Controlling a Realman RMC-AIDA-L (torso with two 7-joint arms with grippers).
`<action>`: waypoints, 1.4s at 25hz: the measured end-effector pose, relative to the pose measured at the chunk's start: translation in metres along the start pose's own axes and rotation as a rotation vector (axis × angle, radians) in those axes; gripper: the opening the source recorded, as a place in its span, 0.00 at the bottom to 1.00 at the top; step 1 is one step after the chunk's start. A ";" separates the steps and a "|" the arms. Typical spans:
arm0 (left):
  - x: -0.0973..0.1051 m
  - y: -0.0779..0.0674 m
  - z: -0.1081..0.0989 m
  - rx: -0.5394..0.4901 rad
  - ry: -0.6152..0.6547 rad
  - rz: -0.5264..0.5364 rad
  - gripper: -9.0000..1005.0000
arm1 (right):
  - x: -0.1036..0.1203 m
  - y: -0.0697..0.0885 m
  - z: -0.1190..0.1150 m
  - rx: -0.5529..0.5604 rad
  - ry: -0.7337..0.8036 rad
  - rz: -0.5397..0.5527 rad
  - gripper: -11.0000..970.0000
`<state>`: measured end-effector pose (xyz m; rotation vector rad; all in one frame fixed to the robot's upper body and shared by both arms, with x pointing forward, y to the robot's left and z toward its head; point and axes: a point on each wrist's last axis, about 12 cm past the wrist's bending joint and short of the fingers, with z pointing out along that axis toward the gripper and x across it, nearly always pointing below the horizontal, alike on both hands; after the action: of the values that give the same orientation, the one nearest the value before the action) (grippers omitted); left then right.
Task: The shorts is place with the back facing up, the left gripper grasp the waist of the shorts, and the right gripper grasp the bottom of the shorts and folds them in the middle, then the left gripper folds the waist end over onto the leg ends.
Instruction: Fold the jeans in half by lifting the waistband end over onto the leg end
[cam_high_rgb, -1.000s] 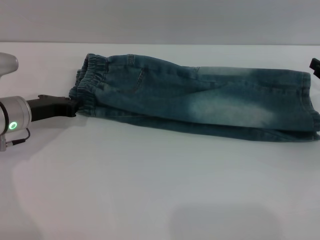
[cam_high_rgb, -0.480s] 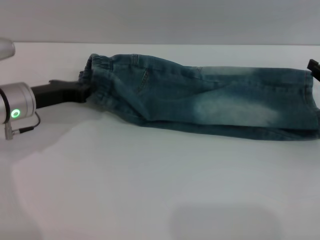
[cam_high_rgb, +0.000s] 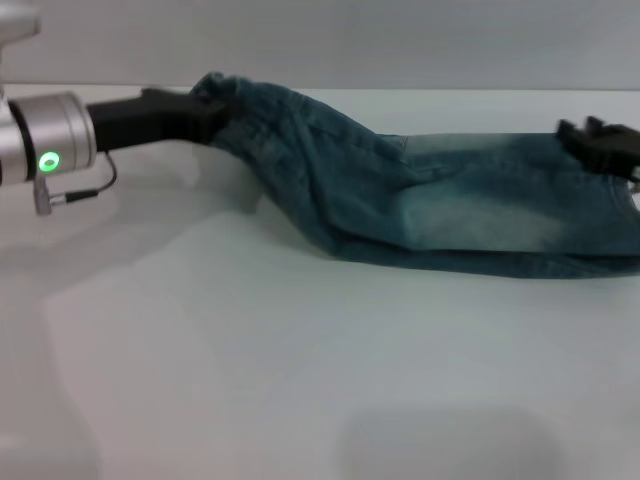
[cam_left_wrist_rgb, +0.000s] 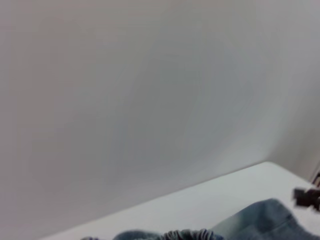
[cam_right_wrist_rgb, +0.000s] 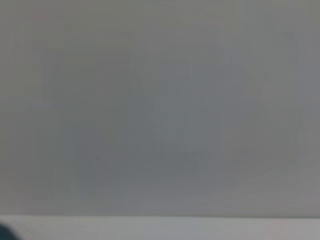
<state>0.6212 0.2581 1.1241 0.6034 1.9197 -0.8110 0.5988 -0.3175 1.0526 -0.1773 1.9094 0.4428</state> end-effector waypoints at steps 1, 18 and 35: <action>-0.005 -0.002 0.001 0.011 -0.006 0.009 0.04 | 0.000 0.005 0.004 -0.016 0.010 -0.004 0.42; -0.079 -0.033 0.024 0.166 -0.053 0.148 0.04 | 0.012 0.054 0.037 -0.150 0.095 0.002 0.42; -0.116 -0.060 0.030 0.221 -0.031 0.216 0.04 | 0.009 0.117 0.064 -0.368 0.157 -0.018 0.42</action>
<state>0.6483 0.1873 1.2349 0.9104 1.7133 -0.8925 0.6127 -0.1844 1.0497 -0.4825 1.9630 0.7855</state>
